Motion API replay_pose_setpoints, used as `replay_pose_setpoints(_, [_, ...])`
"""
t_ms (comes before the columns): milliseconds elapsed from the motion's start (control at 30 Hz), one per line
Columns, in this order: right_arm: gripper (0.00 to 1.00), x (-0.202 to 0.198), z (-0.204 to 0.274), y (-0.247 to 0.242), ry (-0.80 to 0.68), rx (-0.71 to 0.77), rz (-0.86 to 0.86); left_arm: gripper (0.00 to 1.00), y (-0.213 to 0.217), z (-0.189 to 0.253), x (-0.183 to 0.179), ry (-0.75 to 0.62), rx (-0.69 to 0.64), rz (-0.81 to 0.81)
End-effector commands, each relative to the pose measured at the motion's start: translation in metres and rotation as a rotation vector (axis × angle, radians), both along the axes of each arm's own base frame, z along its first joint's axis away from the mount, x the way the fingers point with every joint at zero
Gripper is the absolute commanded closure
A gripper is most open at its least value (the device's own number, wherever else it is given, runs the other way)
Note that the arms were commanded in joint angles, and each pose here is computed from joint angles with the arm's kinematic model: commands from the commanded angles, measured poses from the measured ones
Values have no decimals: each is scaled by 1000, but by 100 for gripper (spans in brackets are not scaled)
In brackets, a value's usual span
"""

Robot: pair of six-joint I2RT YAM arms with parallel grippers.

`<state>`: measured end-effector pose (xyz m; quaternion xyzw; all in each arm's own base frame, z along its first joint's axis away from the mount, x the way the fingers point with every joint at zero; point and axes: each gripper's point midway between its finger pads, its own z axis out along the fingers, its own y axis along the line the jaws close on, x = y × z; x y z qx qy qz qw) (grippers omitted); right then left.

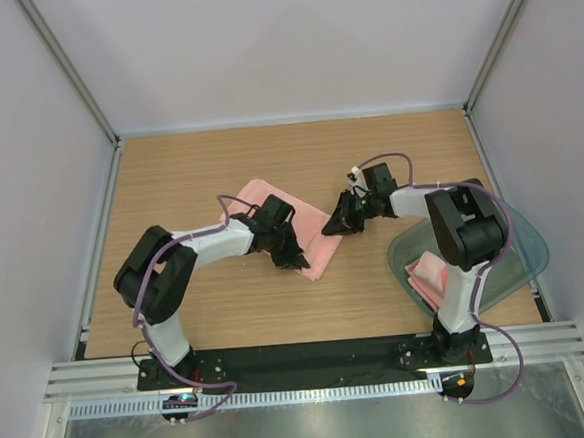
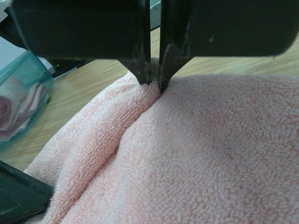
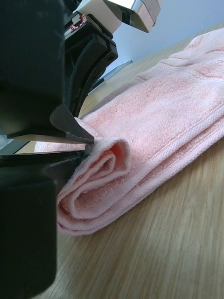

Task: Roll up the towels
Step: Roll the towel

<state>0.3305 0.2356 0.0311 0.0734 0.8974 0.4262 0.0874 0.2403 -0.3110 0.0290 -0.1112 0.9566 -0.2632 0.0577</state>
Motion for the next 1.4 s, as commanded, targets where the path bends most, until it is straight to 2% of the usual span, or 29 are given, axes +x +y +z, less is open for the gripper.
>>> replay_pose_setpoints(0, [81,9,-32,-23,-8,-156,-45,100,31,-35,-10,33,160,-20])
replay_pose_setpoints(133, [80,21,-22,-45,-29,-278,-47,100,32,-45,-13,51,166,-28])
replay_pose_setpoints(300, [77,70,19,-83,-110,-363,-143,100,29,-49,-17,68,148,-33])
replay_pose_setpoints(400, [74,79,51,-97,-139,-391,-169,100,28,-50,-18,76,142,-34])
replay_pose_setpoints(500, [62,73,92,-92,-220,-348,-170,100,27,-51,-18,84,139,-32])
replay_pose_setpoints(533, [51,62,93,-91,-210,-335,-168,100,27,-53,-18,86,142,-30])
replay_pose_setpoints(600, [43,49,99,-88,-220,-306,-166,100,28,-54,-19,90,144,-31])
replay_pose_setpoints(633, [36,31,99,-86,-211,-279,-152,100,27,-55,-20,95,143,-31])
replay_pose_setpoints(767, [26,-6,84,-73,-148,-169,-119,90,26,-57,-20,101,134,-38])
replay_pose_setpoints(967, [25,-32,45,-54,-82,-125,-82,89,25,-57,-20,99,129,-46])
replay_pose_setpoints(1367, [25,-18,-11,-30,-23,-124,-46,89,26,-58,-23,99,124,-71])
